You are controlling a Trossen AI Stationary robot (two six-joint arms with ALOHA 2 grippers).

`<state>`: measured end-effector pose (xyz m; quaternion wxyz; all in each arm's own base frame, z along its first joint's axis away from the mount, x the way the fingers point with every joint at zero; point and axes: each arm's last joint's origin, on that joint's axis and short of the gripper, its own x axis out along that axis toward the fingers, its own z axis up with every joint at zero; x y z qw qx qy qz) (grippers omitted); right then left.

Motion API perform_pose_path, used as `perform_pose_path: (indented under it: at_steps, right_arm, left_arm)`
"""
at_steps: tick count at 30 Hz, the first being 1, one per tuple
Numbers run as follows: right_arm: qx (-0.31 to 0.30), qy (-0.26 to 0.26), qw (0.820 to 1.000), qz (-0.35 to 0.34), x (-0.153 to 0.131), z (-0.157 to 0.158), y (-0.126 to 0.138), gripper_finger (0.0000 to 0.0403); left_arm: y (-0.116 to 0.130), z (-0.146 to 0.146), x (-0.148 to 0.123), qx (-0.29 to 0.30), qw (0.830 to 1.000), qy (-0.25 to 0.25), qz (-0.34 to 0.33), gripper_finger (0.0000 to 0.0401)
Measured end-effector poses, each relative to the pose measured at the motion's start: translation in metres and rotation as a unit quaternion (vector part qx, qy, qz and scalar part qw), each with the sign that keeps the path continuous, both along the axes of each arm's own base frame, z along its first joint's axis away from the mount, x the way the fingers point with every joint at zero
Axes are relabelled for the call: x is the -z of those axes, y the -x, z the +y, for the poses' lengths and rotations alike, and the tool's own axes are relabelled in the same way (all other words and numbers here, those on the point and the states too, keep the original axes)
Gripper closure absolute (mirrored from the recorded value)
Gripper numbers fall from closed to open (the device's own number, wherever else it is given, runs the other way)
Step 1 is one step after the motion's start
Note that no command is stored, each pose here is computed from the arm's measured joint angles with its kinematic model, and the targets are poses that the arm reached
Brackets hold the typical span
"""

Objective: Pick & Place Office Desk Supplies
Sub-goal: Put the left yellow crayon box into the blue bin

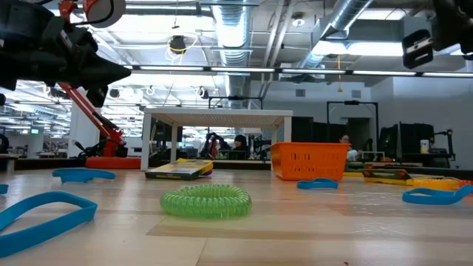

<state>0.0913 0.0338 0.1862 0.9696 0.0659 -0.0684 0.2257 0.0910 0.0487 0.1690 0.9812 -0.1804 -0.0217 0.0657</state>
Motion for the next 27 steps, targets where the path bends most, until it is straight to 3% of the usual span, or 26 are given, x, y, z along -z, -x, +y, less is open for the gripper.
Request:
perform_pose_path:
  at_steps: [5, 9, 18, 21, 24, 27]
  right_arm:
    - [0.039, 0.049, 0.998, -0.021, 0.000, -0.002, -0.001, 0.0342]
    - [0.058, 0.019, 0.998, -0.006, 0.001, -0.003, -0.001, 0.0342]
    - [0.038, -0.038, 0.996, 0.068, 0.009, -0.003, -0.002, 0.0342]
    - [0.041, -0.035, 0.995, 0.081, 0.012, -0.003, -0.002, 0.0342]
    - [0.058, -0.032, 0.993, 0.093, 0.015, -0.004, -0.003, 0.0342]
    - [0.087, -0.031, 0.990, 0.102, 0.017, -0.006, -0.003, 0.0342]
  left_arm:
    - [0.000, 0.000, -0.008, 0.001, 0.997, 0.057, -0.045, 0.0401]
    - [0.001, -0.001, -0.013, 0.010, 0.991, 0.107, -0.075, 0.0401]
    - [0.000, -0.011, -0.027, 0.073, 0.986, 0.061, -0.135, 0.0401]
    - [-0.001, -0.012, -0.028, 0.059, 0.987, 0.049, -0.142, 0.0401]
    - [-0.003, -0.013, -0.027, 0.049, 0.987, 0.063, -0.137, 0.0401]
    - [-0.008, -0.017, -0.026, 0.077, 0.985, 0.079, -0.130, 0.0401]
